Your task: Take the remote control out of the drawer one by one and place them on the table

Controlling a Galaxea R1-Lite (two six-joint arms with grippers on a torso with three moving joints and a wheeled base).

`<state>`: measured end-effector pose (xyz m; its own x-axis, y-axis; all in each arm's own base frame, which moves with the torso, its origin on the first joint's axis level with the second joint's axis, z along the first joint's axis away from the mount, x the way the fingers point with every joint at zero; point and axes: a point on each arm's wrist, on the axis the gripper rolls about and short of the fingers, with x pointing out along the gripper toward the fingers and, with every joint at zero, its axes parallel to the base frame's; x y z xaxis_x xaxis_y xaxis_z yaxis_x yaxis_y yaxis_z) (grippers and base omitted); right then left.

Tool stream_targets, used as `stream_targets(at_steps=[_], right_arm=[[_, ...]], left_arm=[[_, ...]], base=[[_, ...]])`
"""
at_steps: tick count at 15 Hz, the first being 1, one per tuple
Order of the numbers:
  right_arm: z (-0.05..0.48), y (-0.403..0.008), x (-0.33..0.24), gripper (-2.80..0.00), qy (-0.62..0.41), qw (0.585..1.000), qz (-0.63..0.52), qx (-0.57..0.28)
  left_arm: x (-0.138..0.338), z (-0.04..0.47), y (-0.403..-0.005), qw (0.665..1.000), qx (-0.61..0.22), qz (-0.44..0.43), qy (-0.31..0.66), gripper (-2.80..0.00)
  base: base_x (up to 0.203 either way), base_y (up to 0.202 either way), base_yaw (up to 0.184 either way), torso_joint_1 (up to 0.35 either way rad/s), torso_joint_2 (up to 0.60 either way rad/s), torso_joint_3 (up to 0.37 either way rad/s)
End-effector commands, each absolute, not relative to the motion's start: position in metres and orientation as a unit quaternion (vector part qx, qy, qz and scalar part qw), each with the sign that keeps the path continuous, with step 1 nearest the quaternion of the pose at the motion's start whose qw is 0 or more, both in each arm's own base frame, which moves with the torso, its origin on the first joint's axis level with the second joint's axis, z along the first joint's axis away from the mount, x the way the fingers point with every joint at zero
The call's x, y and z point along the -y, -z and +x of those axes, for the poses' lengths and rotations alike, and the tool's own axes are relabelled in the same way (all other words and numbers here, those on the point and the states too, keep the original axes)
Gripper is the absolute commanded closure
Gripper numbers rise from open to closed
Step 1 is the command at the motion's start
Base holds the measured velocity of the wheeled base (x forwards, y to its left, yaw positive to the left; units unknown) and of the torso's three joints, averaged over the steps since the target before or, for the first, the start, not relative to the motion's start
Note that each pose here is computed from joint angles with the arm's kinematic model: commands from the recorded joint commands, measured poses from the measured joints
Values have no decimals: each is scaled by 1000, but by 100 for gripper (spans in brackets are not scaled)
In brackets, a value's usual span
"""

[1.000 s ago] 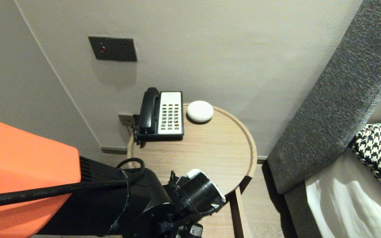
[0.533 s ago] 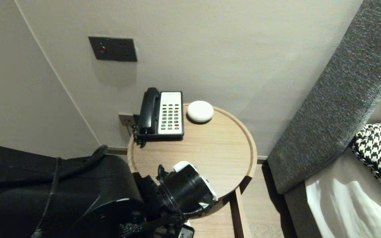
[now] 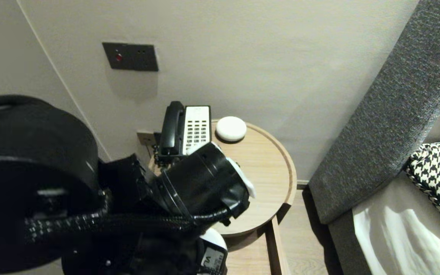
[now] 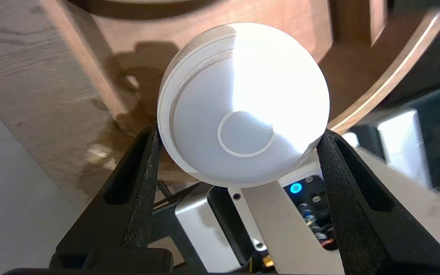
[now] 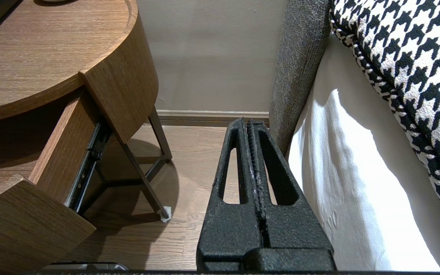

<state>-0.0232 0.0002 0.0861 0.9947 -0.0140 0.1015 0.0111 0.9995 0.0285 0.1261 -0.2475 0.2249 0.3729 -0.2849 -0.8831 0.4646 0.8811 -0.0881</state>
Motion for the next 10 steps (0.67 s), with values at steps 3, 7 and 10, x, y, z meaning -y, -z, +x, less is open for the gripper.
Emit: stream_targets(at_steps=[3,7,10], right_arm=[[-20,-75,0,0,6,999,14,31],[-20,-75,0,0,6,999,14,31],[-20,-75,0,0,6,999,14,31]], left_arm=[[244,174,-247,834,-524,54,162,0],[249,219,-241,821,-555,34,128,0],[253,237,-230,813,-570,37,110,0]], base=[[0,0,0,0,0,0],[0,0,0,0,0,0],[0,0,0,0,0,0]])
